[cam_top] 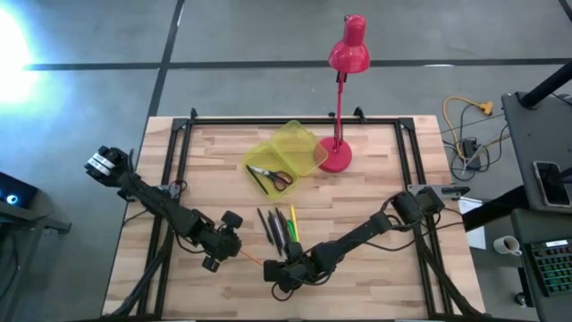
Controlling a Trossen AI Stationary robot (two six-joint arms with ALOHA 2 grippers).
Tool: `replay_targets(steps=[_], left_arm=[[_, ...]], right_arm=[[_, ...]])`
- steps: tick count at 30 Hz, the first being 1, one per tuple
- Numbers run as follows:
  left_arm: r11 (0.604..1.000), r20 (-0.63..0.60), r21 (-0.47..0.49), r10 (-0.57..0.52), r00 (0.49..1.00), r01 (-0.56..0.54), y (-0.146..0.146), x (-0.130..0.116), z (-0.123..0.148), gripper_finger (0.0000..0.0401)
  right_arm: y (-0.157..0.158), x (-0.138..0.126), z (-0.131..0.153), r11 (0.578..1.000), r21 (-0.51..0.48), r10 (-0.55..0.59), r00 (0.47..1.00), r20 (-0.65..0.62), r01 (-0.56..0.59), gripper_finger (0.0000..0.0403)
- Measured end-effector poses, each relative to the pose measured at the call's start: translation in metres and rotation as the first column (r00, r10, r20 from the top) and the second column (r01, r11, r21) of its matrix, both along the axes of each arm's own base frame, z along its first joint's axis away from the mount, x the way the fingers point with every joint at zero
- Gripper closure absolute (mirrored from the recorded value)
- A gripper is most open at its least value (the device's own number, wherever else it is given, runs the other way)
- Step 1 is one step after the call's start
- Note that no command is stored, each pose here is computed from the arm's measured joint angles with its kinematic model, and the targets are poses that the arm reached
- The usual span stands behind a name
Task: Pick & place school supplies into a supply box
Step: Put the orange pencil into the yellow supply box
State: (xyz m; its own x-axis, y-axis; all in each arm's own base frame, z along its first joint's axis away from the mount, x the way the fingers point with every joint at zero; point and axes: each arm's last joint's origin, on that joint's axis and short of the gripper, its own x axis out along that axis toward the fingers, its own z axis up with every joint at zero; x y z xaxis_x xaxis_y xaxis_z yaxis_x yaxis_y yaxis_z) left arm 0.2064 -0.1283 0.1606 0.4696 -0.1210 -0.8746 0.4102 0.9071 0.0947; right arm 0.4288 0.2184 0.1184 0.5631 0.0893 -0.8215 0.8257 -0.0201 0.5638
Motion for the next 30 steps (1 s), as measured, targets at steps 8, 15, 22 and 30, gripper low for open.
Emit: replay_targets(steps=[8, 15, 22, 30], left_arm=[[1.000, -0.014, -0.021, -0.014, 1.000, 0.013, -0.001, 0.000, 0.001, 0.0376], [1.000, -0.029, -0.014, -0.015, 0.999, 0.014, -0.001, -0.001, 0.002, 0.0389], [0.999, -0.083, 0.022, 0.032, 0.996, -0.030, 0.004, -0.007, 0.002, 0.0392], [0.942, 0.046, -0.140, 0.315, 0.948, -0.306, 0.014, -0.016, 0.035, 0.0393]], right_arm=[[0.000, 0.000, 0.000, 1.000, -0.007, 0.015, 1.000, 0.003, -0.015, 0.0369], [0.002, -0.003, 0.014, 0.996, -0.036, 0.084, 0.996, 0.010, -0.084, 0.0369], [-0.002, -0.025, 0.061, 0.977, -0.168, 0.126, 0.991, -0.041, -0.132, 0.0369], [-0.012, -0.082, 0.115, 0.926, -0.377, -0.084, 0.987, -0.137, 0.026, 0.0369]])
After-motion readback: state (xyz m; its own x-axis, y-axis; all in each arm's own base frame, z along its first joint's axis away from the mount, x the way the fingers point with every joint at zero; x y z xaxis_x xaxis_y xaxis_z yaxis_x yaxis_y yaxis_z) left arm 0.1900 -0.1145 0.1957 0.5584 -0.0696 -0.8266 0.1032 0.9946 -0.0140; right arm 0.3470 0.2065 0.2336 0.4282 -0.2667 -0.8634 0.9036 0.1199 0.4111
